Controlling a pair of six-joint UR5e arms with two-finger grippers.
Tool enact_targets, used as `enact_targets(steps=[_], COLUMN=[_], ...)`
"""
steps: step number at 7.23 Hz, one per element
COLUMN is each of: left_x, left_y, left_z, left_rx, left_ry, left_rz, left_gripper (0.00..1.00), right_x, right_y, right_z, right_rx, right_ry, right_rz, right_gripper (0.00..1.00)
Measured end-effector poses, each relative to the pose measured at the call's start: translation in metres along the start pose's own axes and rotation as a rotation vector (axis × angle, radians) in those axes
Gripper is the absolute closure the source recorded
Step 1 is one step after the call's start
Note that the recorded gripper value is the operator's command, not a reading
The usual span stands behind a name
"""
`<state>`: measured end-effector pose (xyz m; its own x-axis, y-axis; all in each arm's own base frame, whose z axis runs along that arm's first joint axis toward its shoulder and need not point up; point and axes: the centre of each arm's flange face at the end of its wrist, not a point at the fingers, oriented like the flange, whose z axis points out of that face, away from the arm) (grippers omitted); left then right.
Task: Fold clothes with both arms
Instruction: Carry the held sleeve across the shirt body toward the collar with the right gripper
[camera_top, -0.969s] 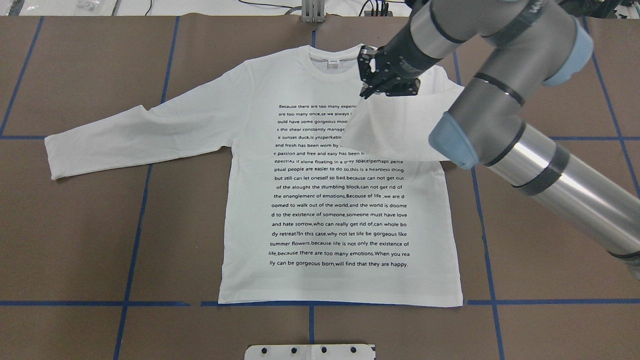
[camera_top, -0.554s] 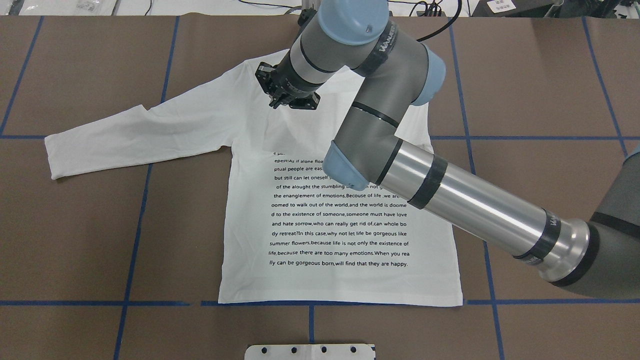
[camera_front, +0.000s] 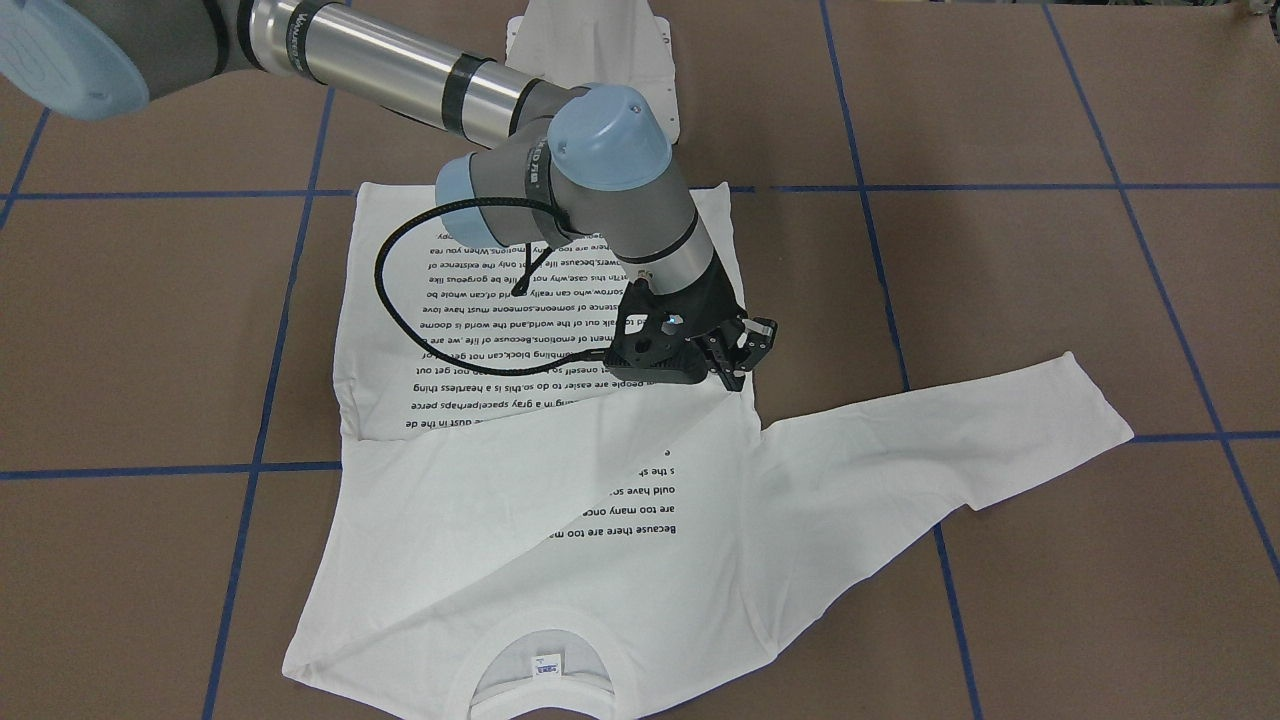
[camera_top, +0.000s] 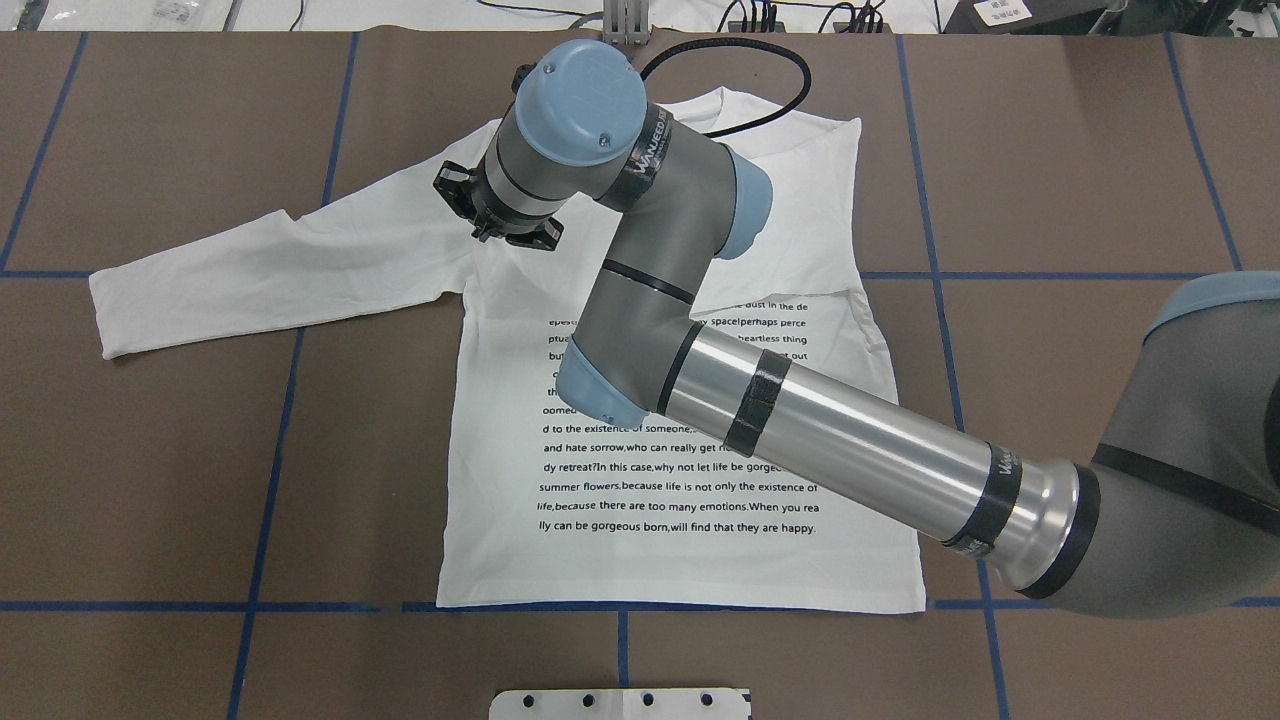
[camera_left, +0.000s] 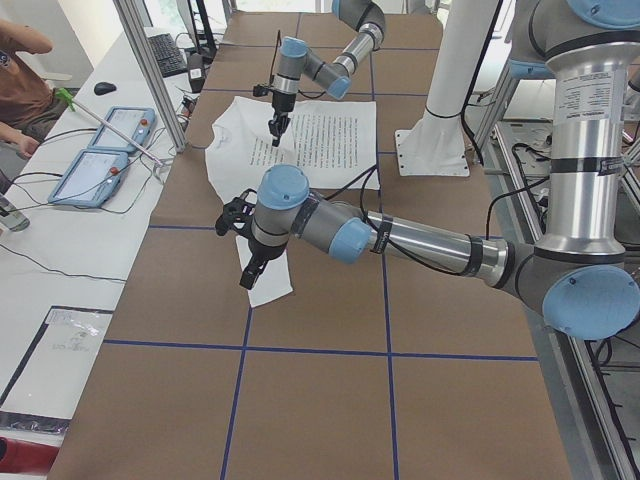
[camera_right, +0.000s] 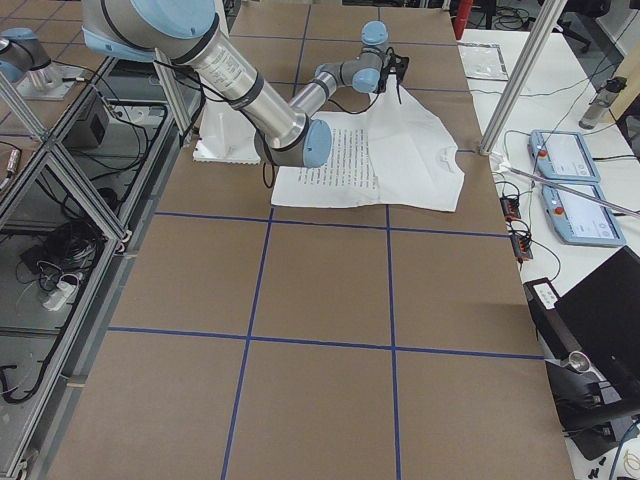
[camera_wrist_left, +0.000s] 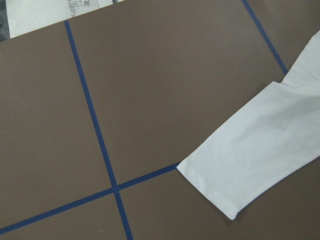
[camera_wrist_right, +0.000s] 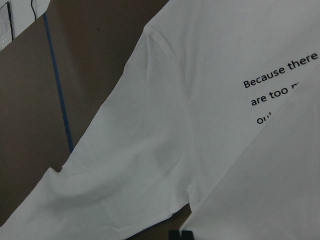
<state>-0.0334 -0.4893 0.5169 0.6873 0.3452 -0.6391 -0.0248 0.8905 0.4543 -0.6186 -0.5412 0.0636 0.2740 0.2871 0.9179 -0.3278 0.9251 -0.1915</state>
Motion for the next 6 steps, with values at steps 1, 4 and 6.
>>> enact_targets(steps=[1,4,6], left_x=[0.0,0.006,0.003], left_y=[0.0,-0.013,-0.018], left_z=[0.0,0.038,0.104], left_rx=[0.0,-0.04,-0.065], left_ry=[0.001,0.026,0.057], left_rz=[0.0,-0.08,-0.159], left_gripper=[0.0,0.0,0.0], right_x=[0.001,-0.013,-0.015], right_y=[0.001,0.0,-0.007], right_z=[0.004,0.016,0.008], right_rx=[0.003,0.018,0.027], right_ry=[0.006,0.027,0.016], right_rz=[0.001,0.011,0.051], right_gripper=[0.24,0.02,0.01])
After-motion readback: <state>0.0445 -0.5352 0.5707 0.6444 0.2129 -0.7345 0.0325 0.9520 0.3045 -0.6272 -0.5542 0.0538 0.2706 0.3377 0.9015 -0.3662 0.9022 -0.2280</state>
